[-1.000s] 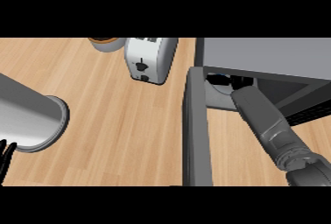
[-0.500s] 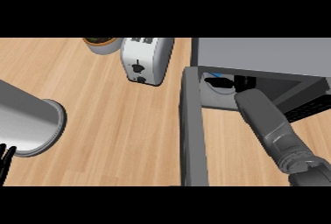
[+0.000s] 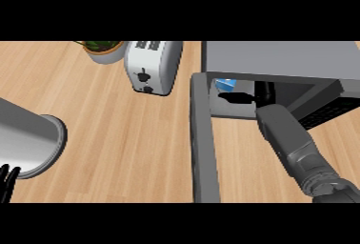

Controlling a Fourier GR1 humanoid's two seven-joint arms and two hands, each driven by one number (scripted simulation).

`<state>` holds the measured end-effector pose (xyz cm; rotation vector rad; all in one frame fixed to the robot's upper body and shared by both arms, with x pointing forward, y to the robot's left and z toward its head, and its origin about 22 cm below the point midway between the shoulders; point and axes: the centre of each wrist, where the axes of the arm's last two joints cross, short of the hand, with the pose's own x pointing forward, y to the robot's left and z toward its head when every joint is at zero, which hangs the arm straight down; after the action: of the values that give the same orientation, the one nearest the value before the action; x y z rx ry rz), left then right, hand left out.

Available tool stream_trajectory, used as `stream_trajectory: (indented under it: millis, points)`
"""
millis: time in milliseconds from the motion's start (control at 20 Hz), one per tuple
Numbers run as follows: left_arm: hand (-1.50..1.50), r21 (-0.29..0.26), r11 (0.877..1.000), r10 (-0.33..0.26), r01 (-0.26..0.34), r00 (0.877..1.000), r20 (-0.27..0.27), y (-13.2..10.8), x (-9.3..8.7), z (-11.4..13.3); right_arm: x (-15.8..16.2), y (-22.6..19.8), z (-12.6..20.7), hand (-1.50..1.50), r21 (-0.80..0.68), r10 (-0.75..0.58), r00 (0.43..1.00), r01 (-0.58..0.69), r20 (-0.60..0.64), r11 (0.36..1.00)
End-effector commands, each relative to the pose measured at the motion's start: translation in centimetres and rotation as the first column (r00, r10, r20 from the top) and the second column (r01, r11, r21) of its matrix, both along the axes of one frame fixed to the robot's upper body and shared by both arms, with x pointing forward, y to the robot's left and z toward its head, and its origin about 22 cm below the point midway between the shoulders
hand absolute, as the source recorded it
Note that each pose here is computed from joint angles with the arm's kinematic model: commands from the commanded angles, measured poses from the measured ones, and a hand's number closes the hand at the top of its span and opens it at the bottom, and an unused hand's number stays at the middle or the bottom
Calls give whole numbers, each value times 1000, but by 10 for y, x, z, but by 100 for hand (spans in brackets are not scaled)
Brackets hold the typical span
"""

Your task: Pick up the milk, place it into the microwave and close the microwave

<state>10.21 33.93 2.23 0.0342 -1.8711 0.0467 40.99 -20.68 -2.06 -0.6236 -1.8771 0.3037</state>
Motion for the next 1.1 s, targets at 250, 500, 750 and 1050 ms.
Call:
stream_trajectory:
  millis: [250, 500, 750, 1050]
  points:
    - [-150, 42, 999, -30, 31, 999, -25, -8, -25, 8, -40, -2, -52, -150, 182, 93, 996, -89, -11, 979]
    - [-150, -42, 986, -161, 160, 987, -20, -28, -14, -2, -50, 4, -63, -150, 324, 218, 975, -196, -31, 926]
    - [-150, -48, 968, -250, 248, 967, -50, -29, -12, -4, -69, 8, -80, -150, 415, 338, 941, -306, -3, 857]
    - [-150, -27, 948, -318, 317, 948, -29, -44, 20, 1, -96, 2, -95, -150, 466, 390, 921, -348, 6, 814]
